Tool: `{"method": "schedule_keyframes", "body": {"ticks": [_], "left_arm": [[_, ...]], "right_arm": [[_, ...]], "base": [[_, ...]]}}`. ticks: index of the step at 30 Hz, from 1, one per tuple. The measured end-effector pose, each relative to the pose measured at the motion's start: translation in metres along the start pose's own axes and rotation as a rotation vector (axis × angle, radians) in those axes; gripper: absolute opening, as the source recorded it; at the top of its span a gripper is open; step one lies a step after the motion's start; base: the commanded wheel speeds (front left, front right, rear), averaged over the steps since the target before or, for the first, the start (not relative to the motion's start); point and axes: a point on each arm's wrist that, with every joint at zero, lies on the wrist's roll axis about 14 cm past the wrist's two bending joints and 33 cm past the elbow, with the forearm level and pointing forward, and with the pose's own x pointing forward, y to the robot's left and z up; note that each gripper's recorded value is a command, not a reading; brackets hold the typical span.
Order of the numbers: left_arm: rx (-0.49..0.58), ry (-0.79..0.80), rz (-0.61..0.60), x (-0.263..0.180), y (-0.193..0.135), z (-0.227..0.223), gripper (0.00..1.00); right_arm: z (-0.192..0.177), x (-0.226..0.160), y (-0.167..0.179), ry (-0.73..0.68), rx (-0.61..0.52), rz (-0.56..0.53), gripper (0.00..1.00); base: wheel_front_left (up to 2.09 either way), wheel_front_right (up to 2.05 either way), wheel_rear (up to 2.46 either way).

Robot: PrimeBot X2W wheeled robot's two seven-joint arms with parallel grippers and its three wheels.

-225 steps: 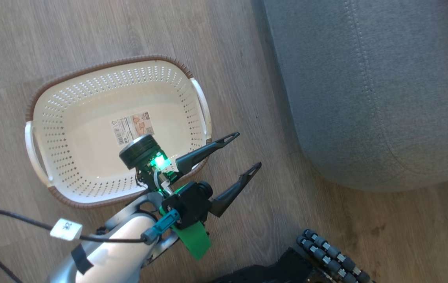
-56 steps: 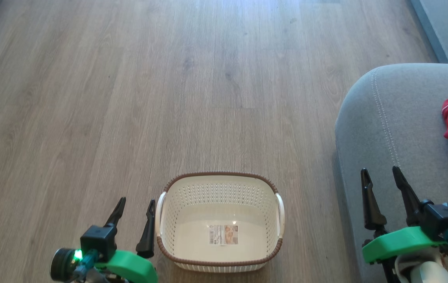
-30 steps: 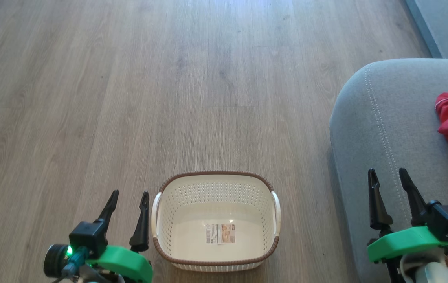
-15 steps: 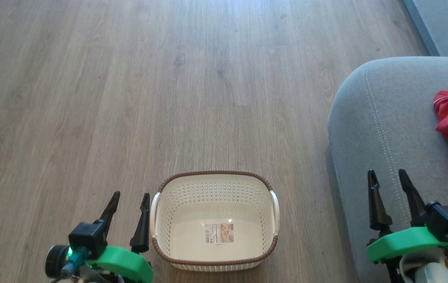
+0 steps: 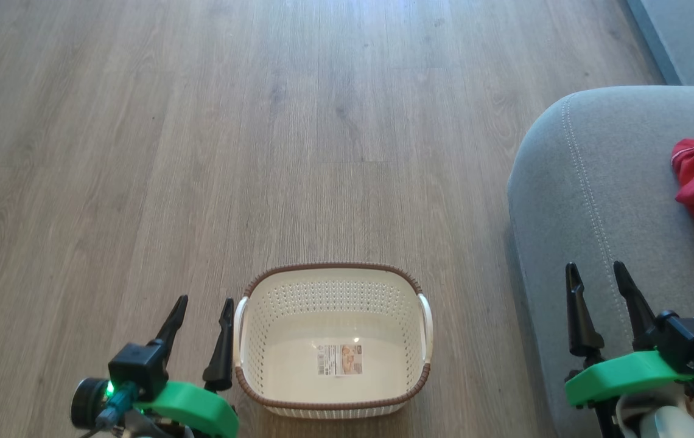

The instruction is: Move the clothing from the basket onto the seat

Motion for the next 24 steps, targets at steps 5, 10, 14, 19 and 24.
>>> {"method": "schedule_keyframes", "body": {"ticks": [5, 10, 14, 19, 24], "left_arm": [[-0.004, 0.064, 0.013, -0.007, 0.003, -0.019, 0.0], [-0.039, 0.178, 0.046, -0.027, 0.01, -0.053, 0.0], [-0.082, 0.179, 0.06, -0.026, 0.011, -0.052, 0.0], [-0.137, 0.188, 0.078, -0.026, 0.014, -0.054, 0.0], [-0.193, 0.191, 0.088, -0.024, 0.015, -0.054, 0.0]], "right_arm": [[-0.019, -0.007, -0.002, 0.061, 0.009, -0.01, 0.0], [-0.052, -0.027, -0.008, 0.175, 0.043, -0.042, 0.0], [-0.052, -0.027, -0.01, 0.177, 0.086, -0.058, 0.0], [-0.053, -0.027, -0.012, 0.177, 0.139, -0.078, 0.0], [-0.053, -0.026, -0.014, 0.18, 0.193, -0.095, 0.0]], "base": [[0.0, 0.0, 0.0], [0.0, 0.0, 0.0], [0.0, 0.0, 0.0], [0.0, 0.0, 0.0], [0.0, 0.0, 0.0]]}}
